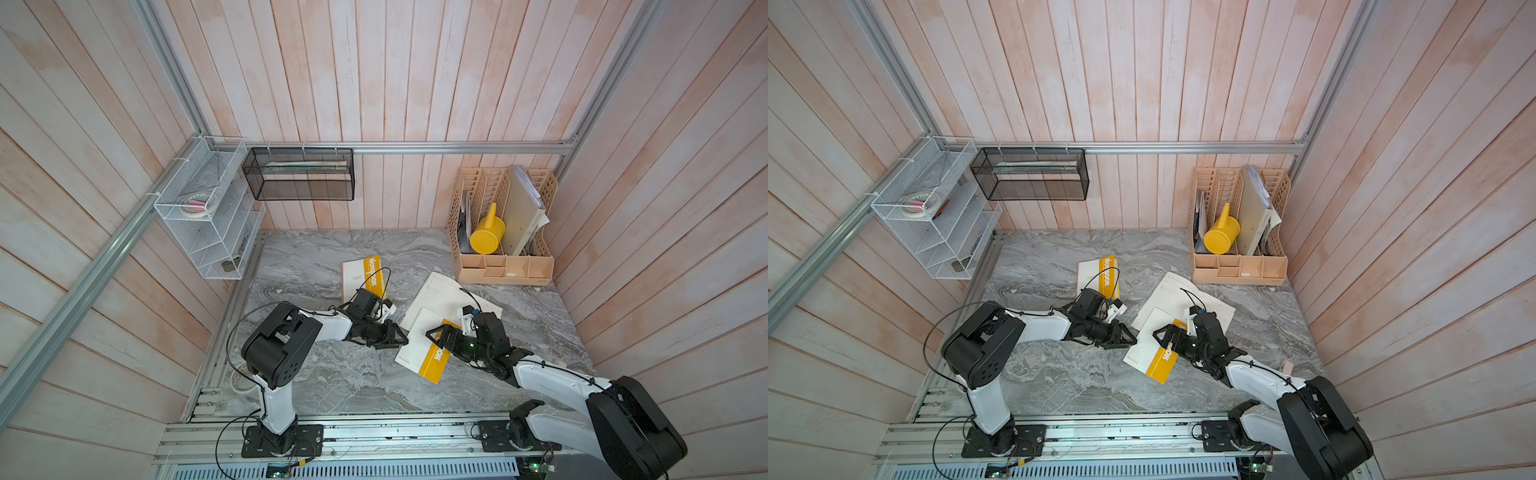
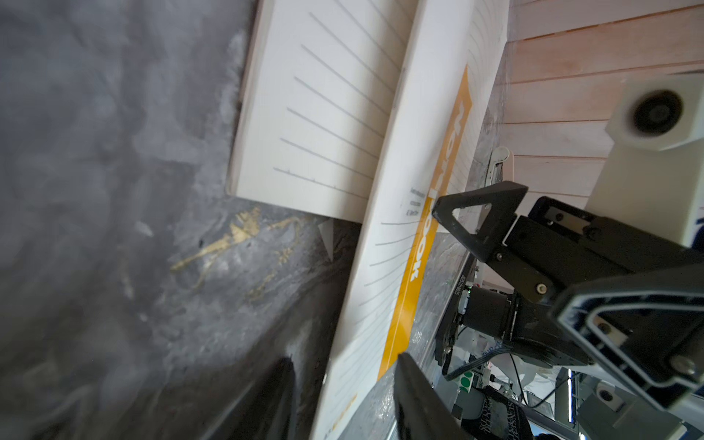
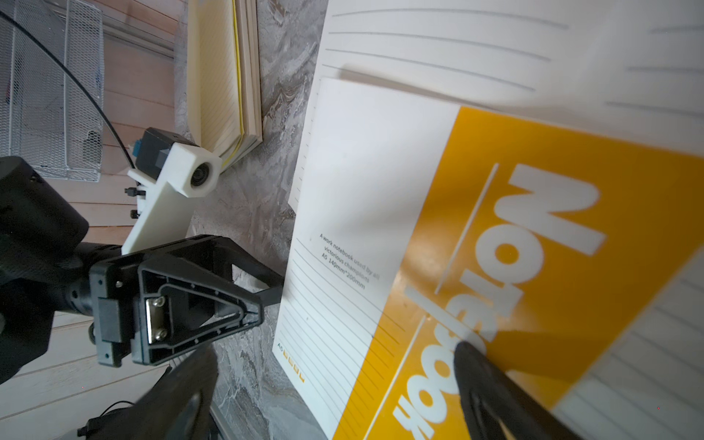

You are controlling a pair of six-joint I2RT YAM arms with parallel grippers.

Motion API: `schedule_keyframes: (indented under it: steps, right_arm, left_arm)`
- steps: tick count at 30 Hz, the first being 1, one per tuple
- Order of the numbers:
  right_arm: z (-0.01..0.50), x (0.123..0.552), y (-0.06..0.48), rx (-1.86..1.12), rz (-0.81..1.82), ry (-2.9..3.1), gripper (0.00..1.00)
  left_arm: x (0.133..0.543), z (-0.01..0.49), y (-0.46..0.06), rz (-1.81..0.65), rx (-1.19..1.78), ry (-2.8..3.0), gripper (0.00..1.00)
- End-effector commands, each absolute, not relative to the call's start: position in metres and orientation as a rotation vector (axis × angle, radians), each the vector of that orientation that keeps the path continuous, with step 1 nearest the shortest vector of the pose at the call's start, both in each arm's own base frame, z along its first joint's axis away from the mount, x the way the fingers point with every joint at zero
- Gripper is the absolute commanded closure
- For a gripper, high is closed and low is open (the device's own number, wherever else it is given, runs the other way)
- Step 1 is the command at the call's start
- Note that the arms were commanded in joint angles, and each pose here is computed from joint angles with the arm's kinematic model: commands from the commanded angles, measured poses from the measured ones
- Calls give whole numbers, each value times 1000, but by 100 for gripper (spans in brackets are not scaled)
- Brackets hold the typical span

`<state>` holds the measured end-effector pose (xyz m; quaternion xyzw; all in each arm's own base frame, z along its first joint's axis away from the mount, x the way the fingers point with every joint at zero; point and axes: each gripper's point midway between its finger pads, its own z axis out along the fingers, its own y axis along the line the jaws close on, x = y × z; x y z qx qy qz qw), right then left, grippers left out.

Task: Close the notebook
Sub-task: Pick up the notebook from the center of the board.

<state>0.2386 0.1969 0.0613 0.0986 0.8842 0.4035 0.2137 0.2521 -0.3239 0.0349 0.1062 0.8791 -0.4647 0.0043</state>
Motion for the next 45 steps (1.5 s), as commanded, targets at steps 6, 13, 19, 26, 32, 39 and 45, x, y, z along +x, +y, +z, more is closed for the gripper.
schedule_keyframes:
  steps: [6,13,19,26,32,39,45]
  right_arm:
    - [54,234,195,261,1095,2480,2]
    - [54,234,196,252,1098,2483,2]
    - [53,234,196,249,1093,2487,2]
    - [55,235,198,234,1105,2480,2]
    - [75,239,197,218,1105,2436,2]
    - [103,250,200,165,1079,2394,2]
    - [119,254,203,140,1090,2361,2]
  left_arm:
    - [251,33,-335,-1606,374,2696,61]
    - [250,39,-339,-1704,378,2642,73]
    - [250,42,-340,-1716,382,2634,82]
    - [244,48,-339,-1752,400,2628,100]
    - [233,63,-332,-1752,449,2621,100]
    - [235,91,-322,-1754,466,2576,100]
    - [251,124,-311,-1736,433,2515,100]
